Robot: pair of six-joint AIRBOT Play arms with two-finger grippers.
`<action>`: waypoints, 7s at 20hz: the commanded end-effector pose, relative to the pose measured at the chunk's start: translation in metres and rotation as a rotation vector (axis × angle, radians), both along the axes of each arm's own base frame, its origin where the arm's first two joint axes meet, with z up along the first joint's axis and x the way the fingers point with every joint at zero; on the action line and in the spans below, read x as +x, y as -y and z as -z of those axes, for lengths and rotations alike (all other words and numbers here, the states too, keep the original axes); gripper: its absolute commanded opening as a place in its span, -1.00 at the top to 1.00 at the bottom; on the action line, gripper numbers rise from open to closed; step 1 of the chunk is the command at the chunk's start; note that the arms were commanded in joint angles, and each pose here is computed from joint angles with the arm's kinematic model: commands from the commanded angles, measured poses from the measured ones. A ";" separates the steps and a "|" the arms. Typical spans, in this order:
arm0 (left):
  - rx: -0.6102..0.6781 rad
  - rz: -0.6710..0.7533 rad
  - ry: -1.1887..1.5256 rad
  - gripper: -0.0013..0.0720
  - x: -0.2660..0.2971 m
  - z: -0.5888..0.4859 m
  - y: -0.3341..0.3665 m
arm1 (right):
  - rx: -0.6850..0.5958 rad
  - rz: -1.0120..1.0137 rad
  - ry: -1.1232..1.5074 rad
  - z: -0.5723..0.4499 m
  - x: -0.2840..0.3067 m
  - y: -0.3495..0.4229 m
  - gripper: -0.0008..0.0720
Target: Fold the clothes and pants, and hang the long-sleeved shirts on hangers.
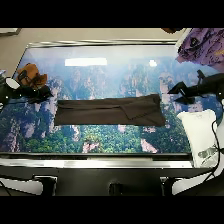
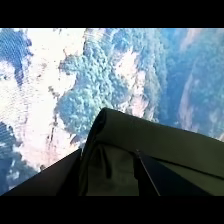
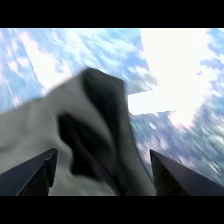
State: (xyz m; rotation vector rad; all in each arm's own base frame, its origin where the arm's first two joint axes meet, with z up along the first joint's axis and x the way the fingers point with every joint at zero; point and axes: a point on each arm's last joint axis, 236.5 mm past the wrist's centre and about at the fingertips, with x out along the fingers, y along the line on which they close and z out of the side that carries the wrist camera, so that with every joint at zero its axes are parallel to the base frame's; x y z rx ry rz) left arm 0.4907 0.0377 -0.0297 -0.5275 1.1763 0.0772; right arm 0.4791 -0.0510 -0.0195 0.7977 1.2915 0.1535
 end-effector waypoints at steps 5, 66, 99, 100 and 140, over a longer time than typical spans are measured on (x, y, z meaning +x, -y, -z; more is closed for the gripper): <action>0.021 -0.006 -0.007 -0.08 -0.004 -0.017 -0.010 | 0.265 -0.121 -0.050 0.038 -0.017 -0.017 -0.82; -0.200 0.442 -0.039 0.93 0.004 -0.038 0.335 | -0.175 0.007 0.157 -0.194 -0.033 -0.102 0.90; 0.041 0.120 -0.054 0.92 -0.012 -0.133 0.042 | 0.285 -0.149 0.286 -0.141 -0.008 -0.483 -0.17; 0.041 0.122 -0.054 0.92 -0.012 -0.133 0.043 | 0.275 -0.183 0.302 -0.152 -0.011 -0.479 -0.23; 0.030 0.097 -0.062 0.92 -0.013 -0.133 0.042 | 0.192 -0.131 0.125 0.027 0.012 -0.183 0.90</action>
